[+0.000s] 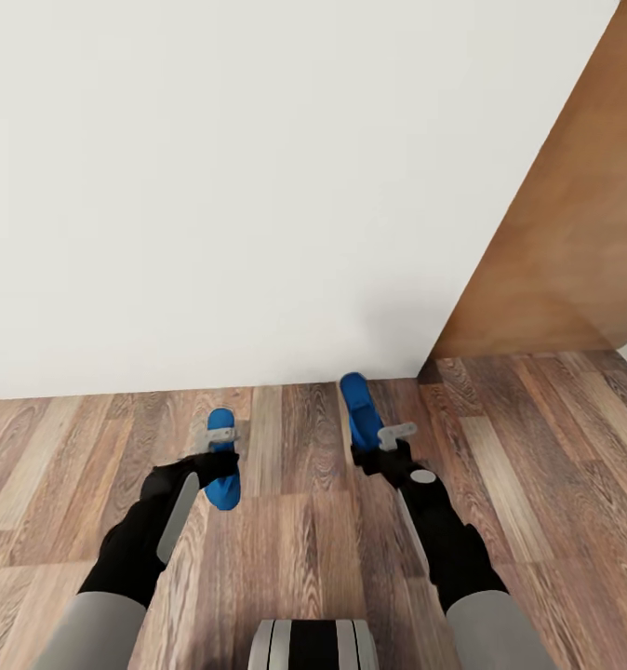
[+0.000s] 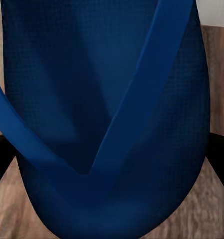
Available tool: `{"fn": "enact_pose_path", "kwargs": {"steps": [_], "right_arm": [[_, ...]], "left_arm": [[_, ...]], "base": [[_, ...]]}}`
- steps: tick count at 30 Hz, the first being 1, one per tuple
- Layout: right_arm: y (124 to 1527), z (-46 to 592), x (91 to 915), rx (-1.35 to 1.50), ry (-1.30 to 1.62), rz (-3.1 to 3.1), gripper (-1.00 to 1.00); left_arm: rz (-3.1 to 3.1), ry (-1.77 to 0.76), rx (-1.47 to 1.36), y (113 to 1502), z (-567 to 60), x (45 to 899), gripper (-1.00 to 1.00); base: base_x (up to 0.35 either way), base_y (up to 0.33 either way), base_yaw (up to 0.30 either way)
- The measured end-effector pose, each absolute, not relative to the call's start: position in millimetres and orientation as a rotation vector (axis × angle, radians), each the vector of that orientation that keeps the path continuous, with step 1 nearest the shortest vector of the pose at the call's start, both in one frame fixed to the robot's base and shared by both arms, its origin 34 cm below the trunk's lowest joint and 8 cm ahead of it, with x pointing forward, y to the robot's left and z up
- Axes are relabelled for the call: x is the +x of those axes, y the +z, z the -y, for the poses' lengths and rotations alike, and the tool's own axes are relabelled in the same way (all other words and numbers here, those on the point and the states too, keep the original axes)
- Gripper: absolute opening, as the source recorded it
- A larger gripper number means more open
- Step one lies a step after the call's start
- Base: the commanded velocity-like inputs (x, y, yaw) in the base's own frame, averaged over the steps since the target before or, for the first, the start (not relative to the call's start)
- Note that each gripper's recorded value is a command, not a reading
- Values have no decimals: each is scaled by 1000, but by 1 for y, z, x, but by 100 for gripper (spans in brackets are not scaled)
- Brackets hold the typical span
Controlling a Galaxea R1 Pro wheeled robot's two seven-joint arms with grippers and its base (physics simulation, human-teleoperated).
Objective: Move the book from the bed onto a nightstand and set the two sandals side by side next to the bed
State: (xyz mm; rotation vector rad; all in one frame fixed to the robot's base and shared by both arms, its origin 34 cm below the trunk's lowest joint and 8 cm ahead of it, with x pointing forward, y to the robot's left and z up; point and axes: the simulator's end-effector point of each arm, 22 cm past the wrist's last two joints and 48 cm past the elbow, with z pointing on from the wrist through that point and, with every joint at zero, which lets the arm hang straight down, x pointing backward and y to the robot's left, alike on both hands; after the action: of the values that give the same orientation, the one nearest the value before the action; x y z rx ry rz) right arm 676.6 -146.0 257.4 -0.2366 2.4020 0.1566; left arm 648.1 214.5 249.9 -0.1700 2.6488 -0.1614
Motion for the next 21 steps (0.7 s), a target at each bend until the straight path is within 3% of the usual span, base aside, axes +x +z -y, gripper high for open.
{"fn": "enact_pose_path", "kwargs": {"steps": [3, 21], "right_arm": [[272, 143, 686, -209, 172, -2350, -100], [313, 130, 698, -247, 176, -2132, -100]], "left_arm": [[-2637, -210, -161, 248, -184, 644, -100], [-2577, -208, -143, 284, -183, 656, -100]], "base": [[0, 0, 0], [0, 0, 0]]}}
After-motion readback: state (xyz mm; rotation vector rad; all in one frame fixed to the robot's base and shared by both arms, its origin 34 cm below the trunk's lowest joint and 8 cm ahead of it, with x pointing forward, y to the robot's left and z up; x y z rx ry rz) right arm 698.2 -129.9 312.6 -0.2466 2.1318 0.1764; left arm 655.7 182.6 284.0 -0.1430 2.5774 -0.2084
